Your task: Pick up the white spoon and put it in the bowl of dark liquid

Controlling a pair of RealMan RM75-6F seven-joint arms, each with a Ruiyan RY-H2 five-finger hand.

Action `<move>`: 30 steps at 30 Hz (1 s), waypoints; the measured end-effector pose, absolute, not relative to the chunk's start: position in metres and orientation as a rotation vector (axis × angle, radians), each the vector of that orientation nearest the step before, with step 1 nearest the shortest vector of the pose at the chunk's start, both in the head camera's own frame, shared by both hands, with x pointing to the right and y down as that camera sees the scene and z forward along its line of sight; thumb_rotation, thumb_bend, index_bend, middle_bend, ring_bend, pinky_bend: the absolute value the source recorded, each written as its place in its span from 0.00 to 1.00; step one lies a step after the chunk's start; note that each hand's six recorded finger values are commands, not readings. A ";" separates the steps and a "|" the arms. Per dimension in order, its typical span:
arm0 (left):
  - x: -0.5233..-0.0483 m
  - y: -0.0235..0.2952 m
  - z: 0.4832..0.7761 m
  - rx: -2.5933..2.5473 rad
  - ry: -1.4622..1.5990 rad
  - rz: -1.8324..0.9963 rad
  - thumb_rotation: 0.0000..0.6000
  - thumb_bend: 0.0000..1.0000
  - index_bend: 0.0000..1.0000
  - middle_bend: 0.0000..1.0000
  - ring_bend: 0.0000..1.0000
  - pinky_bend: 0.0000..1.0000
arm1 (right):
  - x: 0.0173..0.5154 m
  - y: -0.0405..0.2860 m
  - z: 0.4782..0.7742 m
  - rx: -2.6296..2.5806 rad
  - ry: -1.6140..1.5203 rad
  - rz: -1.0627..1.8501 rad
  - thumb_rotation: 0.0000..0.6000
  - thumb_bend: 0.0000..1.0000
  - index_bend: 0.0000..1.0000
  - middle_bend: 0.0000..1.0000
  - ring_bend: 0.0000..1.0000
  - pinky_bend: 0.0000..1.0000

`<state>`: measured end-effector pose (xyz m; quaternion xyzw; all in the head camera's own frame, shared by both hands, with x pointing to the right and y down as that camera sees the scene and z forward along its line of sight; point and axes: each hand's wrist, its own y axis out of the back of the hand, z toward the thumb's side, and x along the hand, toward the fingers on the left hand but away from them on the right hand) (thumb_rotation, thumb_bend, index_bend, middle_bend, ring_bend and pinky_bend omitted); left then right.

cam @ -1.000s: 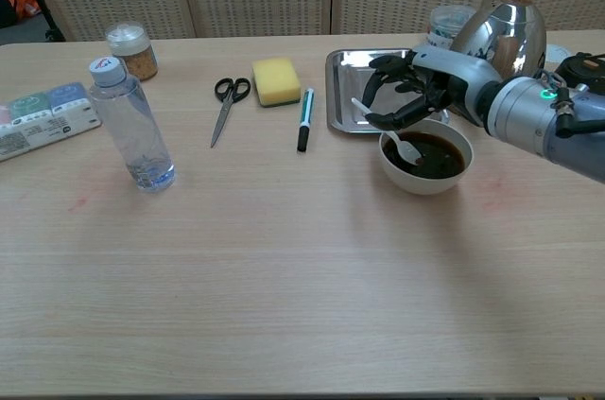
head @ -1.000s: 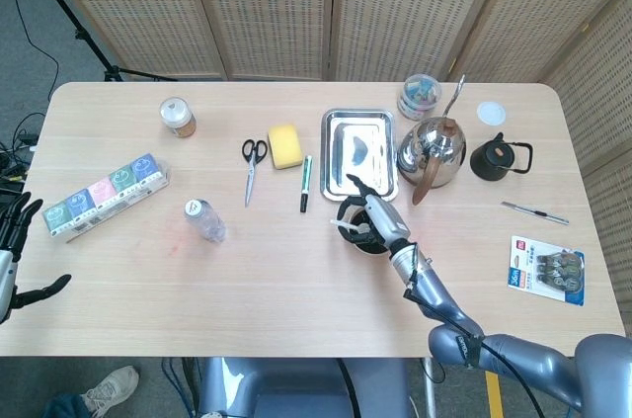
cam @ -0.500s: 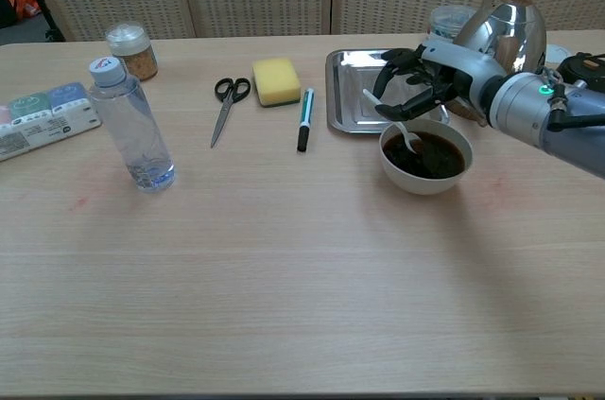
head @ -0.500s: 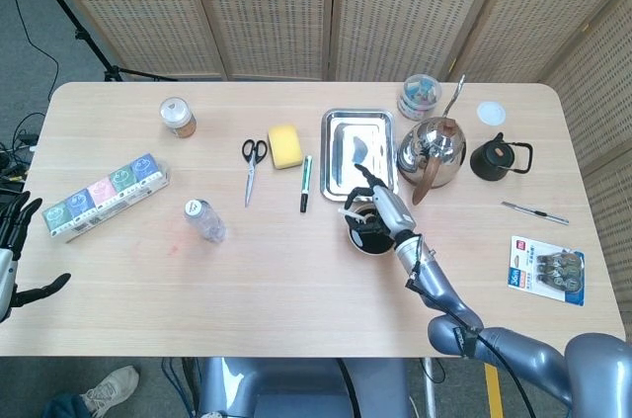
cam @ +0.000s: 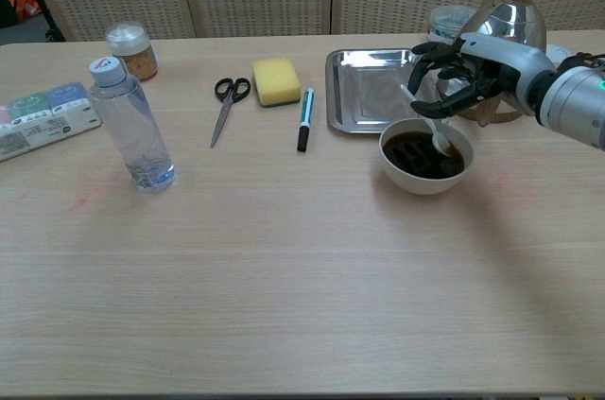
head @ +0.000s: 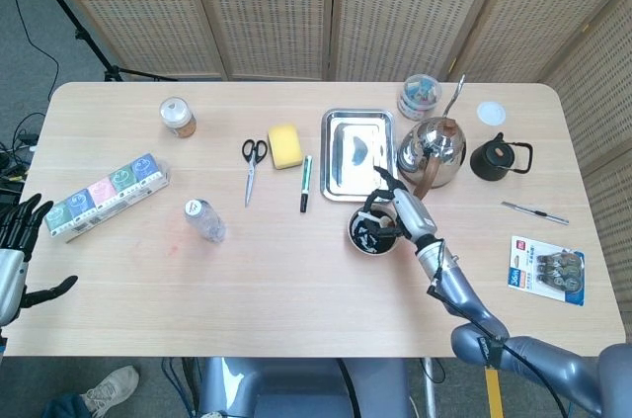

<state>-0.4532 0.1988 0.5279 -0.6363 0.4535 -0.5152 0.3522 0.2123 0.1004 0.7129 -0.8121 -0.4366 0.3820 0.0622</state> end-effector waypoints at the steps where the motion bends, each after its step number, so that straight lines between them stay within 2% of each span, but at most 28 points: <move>1: -0.453 0.199 0.528 -1.647 1.173 -1.333 1.00 0.00 0.02 0.00 0.00 0.00 | 0.213 0.102 0.712 -2.457 -1.318 1.154 1.00 0.41 0.56 0.00 0.00 0.00; 13: -0.454 0.199 0.526 -1.651 1.182 -1.329 1.00 0.00 0.02 0.00 0.00 0.00 | 0.194 0.122 0.717 -2.536 -1.246 1.167 1.00 0.41 0.56 0.00 0.00 0.00; 22: -0.458 0.197 0.525 -1.649 1.196 -1.328 1.00 0.00 0.02 0.00 0.00 0.00 | 0.177 0.108 0.726 -2.510 -1.246 1.153 1.00 0.41 0.56 0.00 0.00 0.00; 30: -0.458 0.197 0.524 -1.649 1.199 -1.326 1.00 0.00 0.02 0.00 0.00 0.00 | 0.198 0.096 0.723 -2.453 -1.290 1.180 1.00 0.42 0.56 0.00 0.00 0.00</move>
